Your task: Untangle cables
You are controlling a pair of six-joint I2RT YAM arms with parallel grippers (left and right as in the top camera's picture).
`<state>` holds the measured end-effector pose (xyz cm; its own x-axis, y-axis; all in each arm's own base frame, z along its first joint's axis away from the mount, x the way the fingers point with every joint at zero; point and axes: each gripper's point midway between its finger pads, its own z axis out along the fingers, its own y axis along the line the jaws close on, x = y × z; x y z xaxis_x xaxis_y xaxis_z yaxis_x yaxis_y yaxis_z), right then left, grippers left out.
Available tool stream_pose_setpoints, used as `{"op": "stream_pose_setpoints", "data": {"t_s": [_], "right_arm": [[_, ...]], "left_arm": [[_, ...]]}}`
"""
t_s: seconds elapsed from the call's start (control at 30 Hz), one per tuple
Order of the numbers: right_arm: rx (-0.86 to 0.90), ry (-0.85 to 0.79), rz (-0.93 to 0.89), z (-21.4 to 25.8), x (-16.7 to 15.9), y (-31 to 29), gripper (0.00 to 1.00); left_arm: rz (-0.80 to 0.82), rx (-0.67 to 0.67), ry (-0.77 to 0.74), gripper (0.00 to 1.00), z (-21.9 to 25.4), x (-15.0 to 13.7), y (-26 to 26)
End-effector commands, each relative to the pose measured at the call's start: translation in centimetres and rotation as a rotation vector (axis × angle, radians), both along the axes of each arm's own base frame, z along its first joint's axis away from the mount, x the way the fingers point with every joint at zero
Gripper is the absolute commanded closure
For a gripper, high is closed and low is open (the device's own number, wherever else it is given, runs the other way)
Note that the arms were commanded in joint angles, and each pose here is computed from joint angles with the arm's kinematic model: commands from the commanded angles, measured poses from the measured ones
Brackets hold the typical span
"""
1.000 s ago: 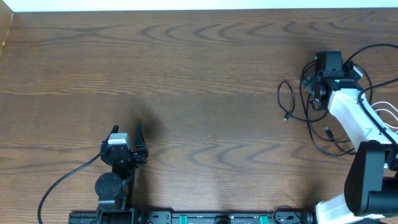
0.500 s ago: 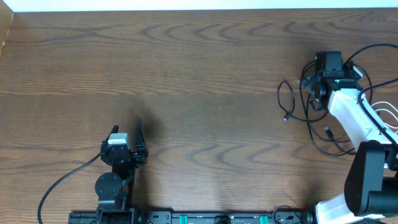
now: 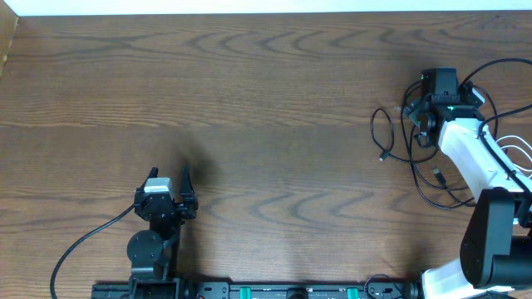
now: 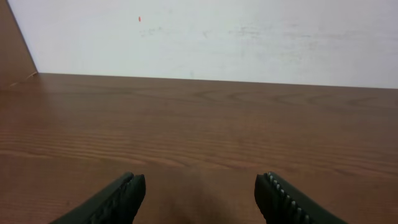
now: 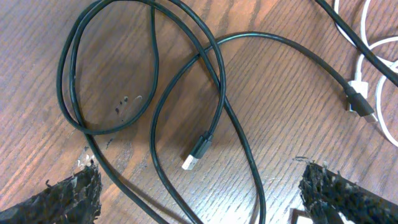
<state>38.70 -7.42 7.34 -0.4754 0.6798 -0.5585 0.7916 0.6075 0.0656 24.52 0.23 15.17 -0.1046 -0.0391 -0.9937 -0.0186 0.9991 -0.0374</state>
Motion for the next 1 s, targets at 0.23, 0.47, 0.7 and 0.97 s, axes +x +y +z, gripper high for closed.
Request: {"op": "stream_pose_setpoints", "data": {"t_s": [0.23,0.47,0.7,0.97], "right_arm": [[-0.011,-0.009,-0.014,0.3,0.2,-0.3,0.01],[-0.011,-0.009,-0.014,0.3,0.2,-0.3,0.01],[-0.011,-0.008,-0.013,0.3,0.2,-0.3,0.01],[-0.011,-0.041,-0.011,1.5,0.3,-0.2,0.01]], "left_arm": [[0.034,0.022,0.054,0.37,-1.6,-0.2,0.6],[0.034,0.022,0.054,0.37,-1.6,-0.2,0.6],[0.034,0.022,0.054,0.37,-1.6,-0.2,0.6],[0.034,0.022,0.054,0.37,-1.6,-0.2,0.6]]}}
